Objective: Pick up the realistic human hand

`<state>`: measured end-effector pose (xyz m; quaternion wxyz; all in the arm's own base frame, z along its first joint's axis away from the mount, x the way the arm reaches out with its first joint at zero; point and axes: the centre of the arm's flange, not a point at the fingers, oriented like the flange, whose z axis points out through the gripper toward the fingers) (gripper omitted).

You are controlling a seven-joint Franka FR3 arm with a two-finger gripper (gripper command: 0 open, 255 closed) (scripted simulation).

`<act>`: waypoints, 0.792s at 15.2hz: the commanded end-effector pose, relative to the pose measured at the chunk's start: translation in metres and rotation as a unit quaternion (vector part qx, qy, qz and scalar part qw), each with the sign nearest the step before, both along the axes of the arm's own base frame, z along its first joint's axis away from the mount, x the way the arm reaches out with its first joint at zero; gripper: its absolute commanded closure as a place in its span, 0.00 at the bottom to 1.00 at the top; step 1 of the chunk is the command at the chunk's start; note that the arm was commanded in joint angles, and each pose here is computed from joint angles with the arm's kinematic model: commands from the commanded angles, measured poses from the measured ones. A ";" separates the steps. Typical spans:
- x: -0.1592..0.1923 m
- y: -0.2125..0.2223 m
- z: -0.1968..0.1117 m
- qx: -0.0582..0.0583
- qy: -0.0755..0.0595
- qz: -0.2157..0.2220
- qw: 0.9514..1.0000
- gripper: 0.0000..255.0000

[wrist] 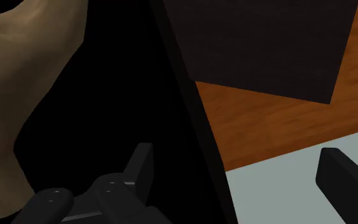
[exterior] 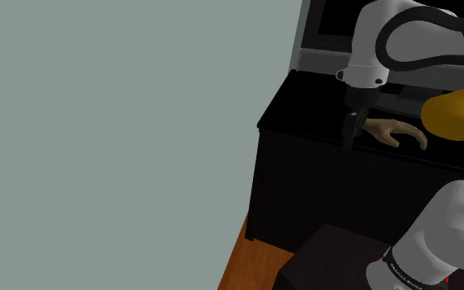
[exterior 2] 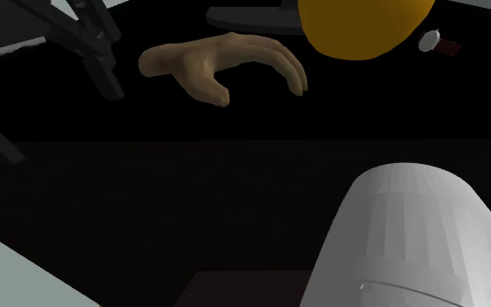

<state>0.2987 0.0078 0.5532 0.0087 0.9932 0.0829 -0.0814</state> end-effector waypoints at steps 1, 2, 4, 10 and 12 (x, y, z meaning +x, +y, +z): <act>0.000 0.000 0.000 0.000 0.000 0.000 1.000 0.00; 0.003 -0.012 0.004 0.001 0.002 0.001 1.000 0.00; 0.009 -0.037 0.011 0.002 0.005 0.004 1.000 0.00; 0.028 -0.112 0.033 0.005 0.015 0.011 1.000 0.00; 0.035 -0.137 0.040 0.007 0.019 0.013 1.000 0.00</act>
